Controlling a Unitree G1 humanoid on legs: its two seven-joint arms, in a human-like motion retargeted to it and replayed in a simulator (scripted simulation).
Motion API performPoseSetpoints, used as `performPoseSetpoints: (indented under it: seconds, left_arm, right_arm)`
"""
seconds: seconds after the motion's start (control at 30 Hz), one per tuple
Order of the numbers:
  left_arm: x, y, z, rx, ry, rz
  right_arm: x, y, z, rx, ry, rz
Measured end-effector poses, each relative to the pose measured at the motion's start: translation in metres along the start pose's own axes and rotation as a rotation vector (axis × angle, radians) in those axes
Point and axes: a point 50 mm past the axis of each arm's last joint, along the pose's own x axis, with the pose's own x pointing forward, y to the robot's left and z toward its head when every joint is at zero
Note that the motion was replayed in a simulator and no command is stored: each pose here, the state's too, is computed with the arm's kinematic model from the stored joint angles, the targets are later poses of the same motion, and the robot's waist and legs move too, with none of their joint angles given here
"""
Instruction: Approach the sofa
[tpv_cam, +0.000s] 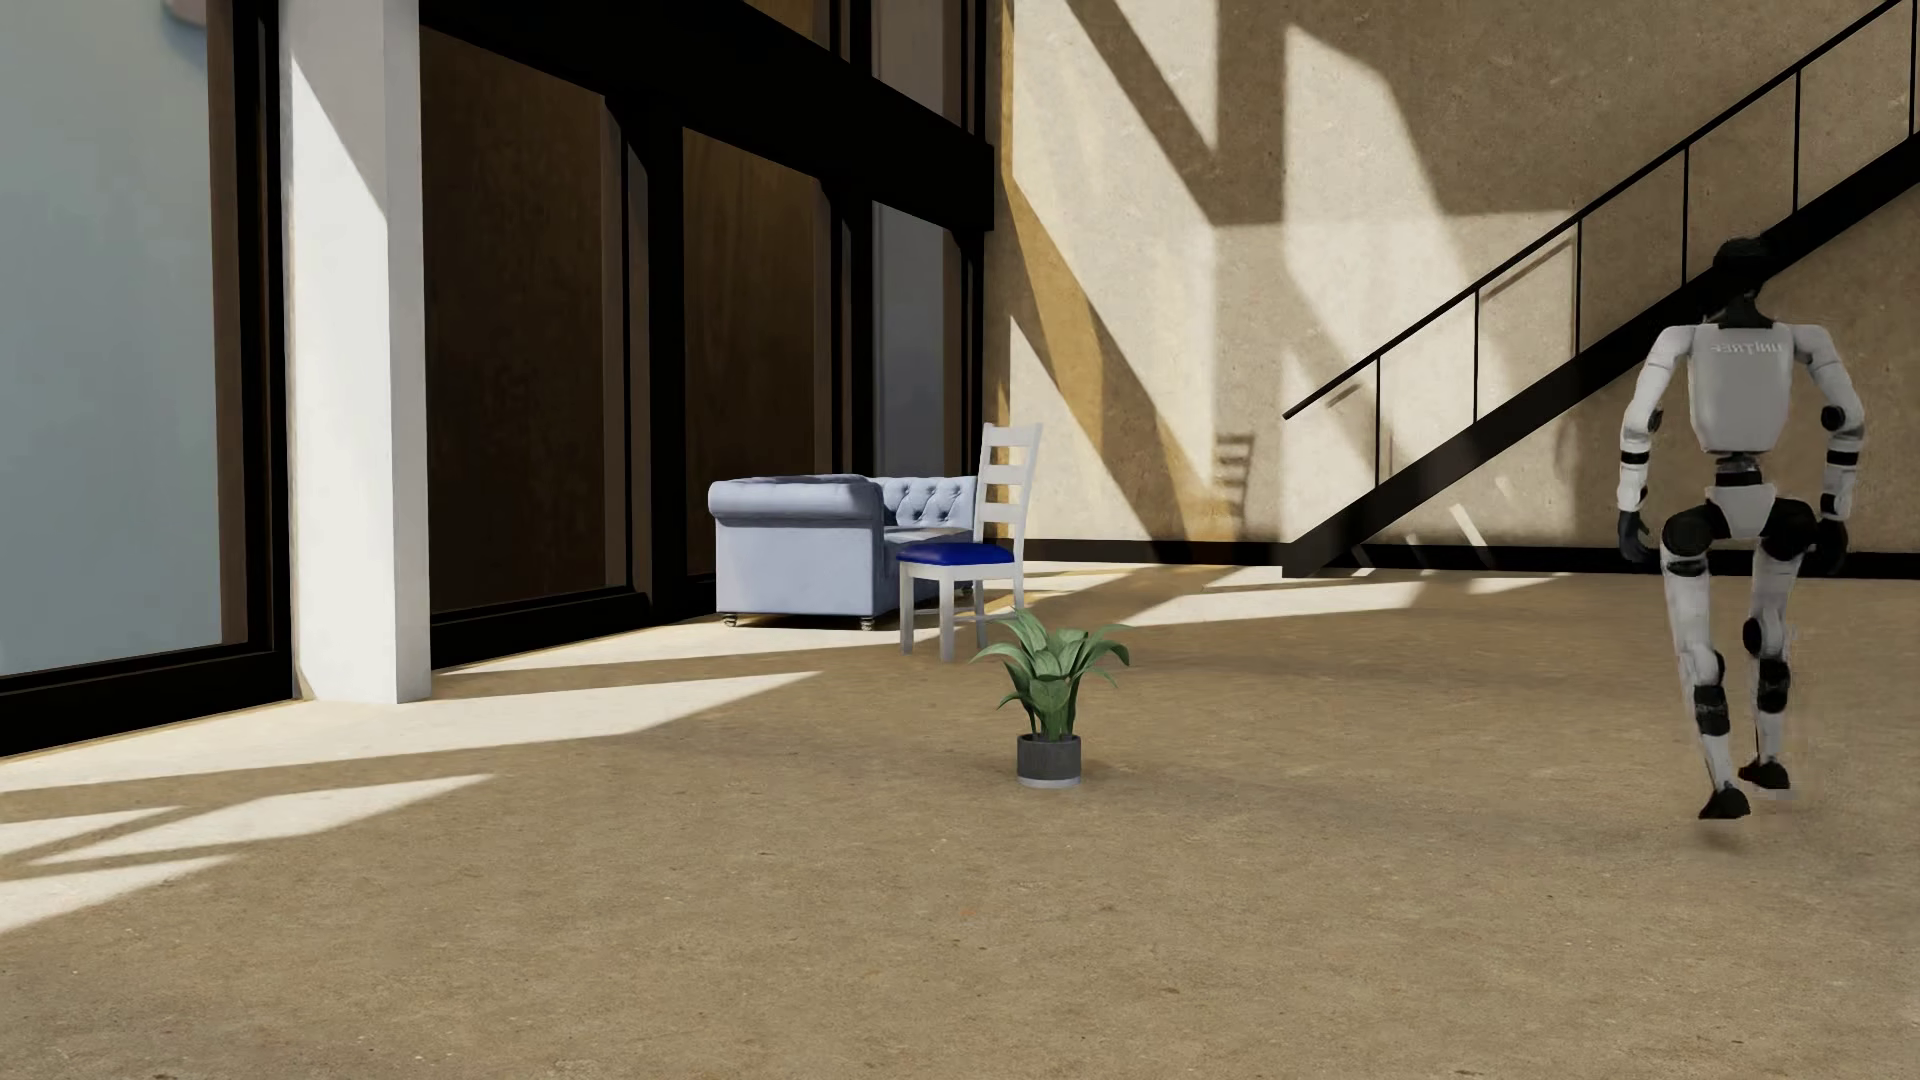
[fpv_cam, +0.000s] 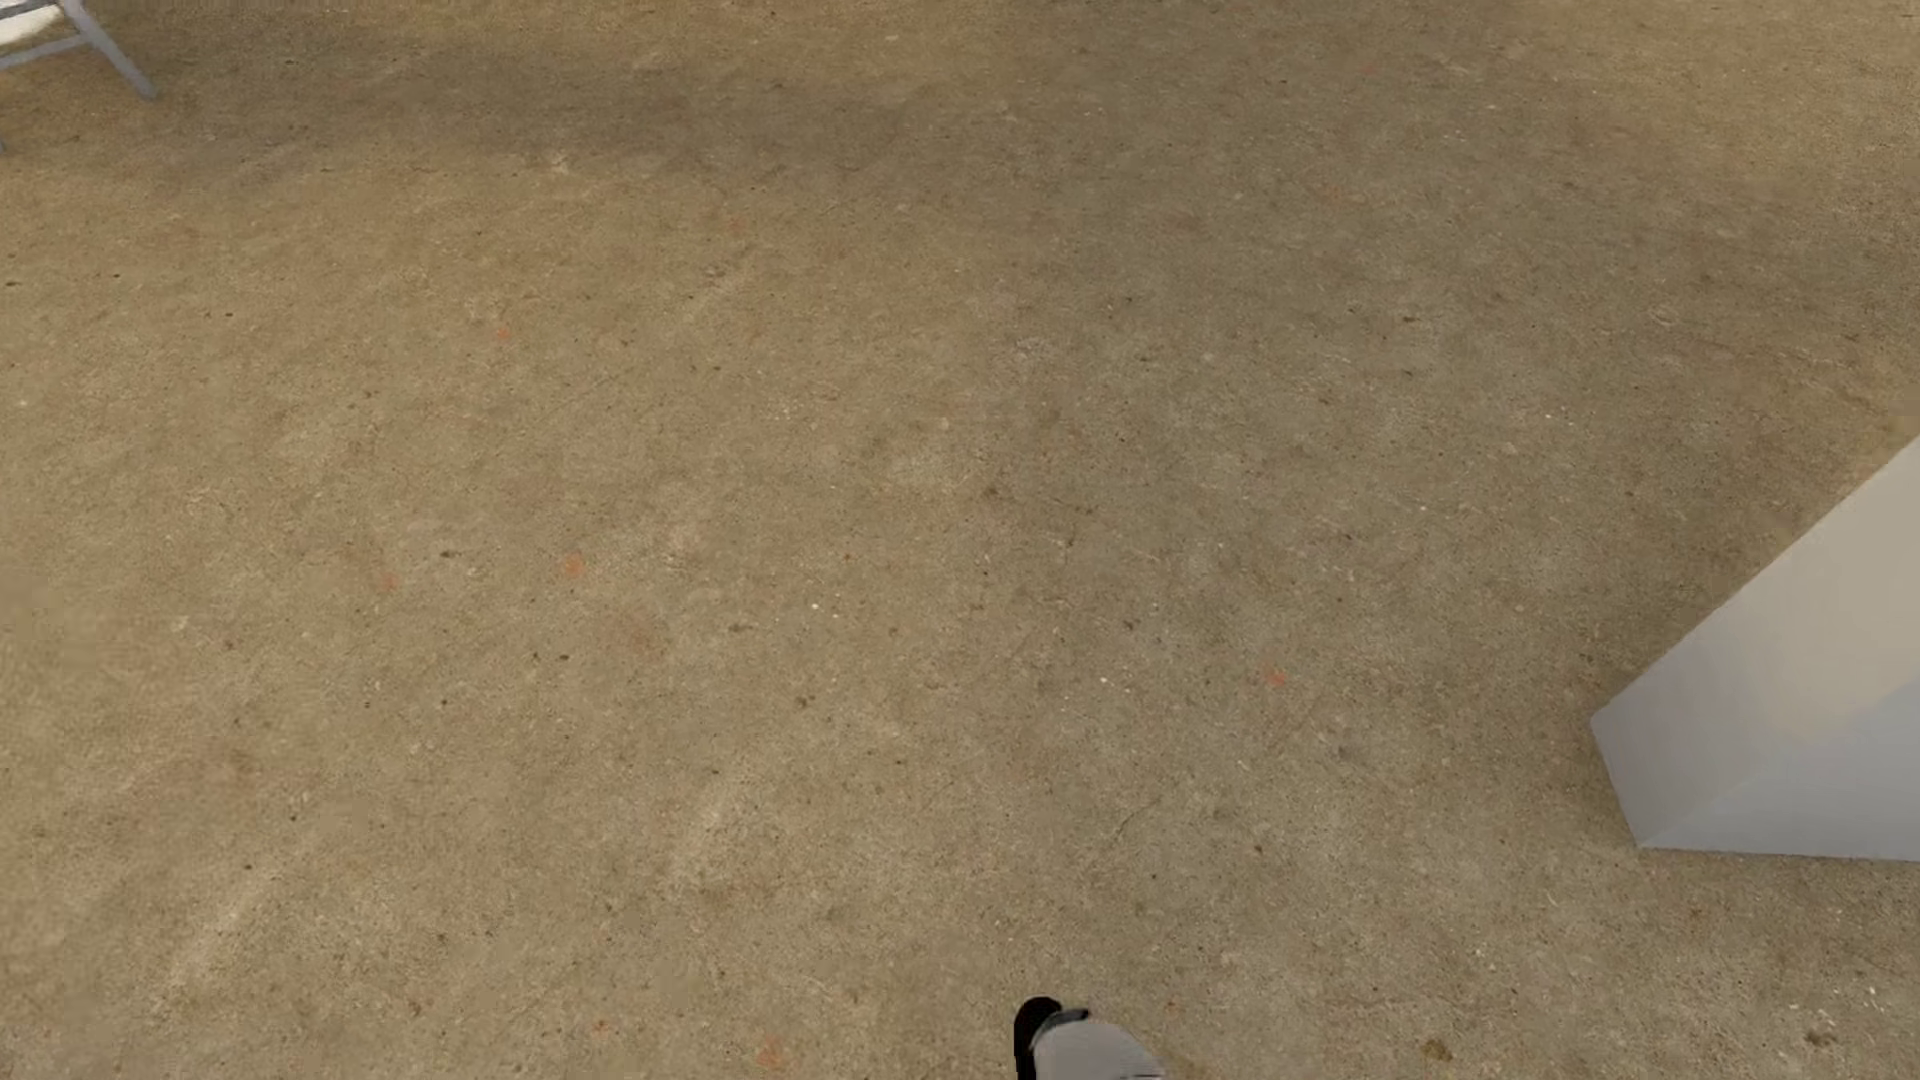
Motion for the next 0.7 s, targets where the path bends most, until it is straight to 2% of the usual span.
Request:
performPoseSetpoints:
  seconds: [0.07,0.17,0.23,0.27,0.37,0.53,0.6,0.63,0.7]
  left_arm:
    - [0.005,0.011,0.016,0.012,-0.047,0.024]
    - [0.002,0.003,-0.006,-0.046,0.036,0.023]
    - [-0.005,-0.011,-0.031,-0.023,0.128,-0.021]
    - [-0.009,-0.016,-0.039,-0.045,0.144,-0.023]
    - [-0.018,-0.025,-0.059,-0.036,0.214,-0.051]
    - [-0.029,-0.028,-0.079,-0.051,0.277,-0.053]
    - [-0.033,-0.031,-0.087,-0.052,0.31,-0.058]
    - [-0.035,-0.035,-0.091,-0.05,0.328,-0.069]
    - [-0.044,-0.042,-0.108,-0.042,0.407,-0.092]
  right_arm:
    - [-0.001,-0.001,-0.002,0.007,0.003,-0.004]
    - [-0.002,0.006,-0.012,0.006,0.047,0.013]
    - [0.001,0.007,-0.01,-0.019,0.05,0.024]
    - [0.003,0.0,-0.006,0.038,0.047,-0.011]
    - [0.007,-0.023,0.02,0.017,-0.037,-0.062]
    - [-0.004,-0.077,0.085,-0.004,-0.293,-0.201]
    - [-0.006,-0.088,0.097,0.006,-0.326,-0.232]
    - [-0.008,-0.091,0.098,0.04,-0.339,-0.248]
    - [0.002,-0.066,0.073,0.089,-0.242,-0.191]
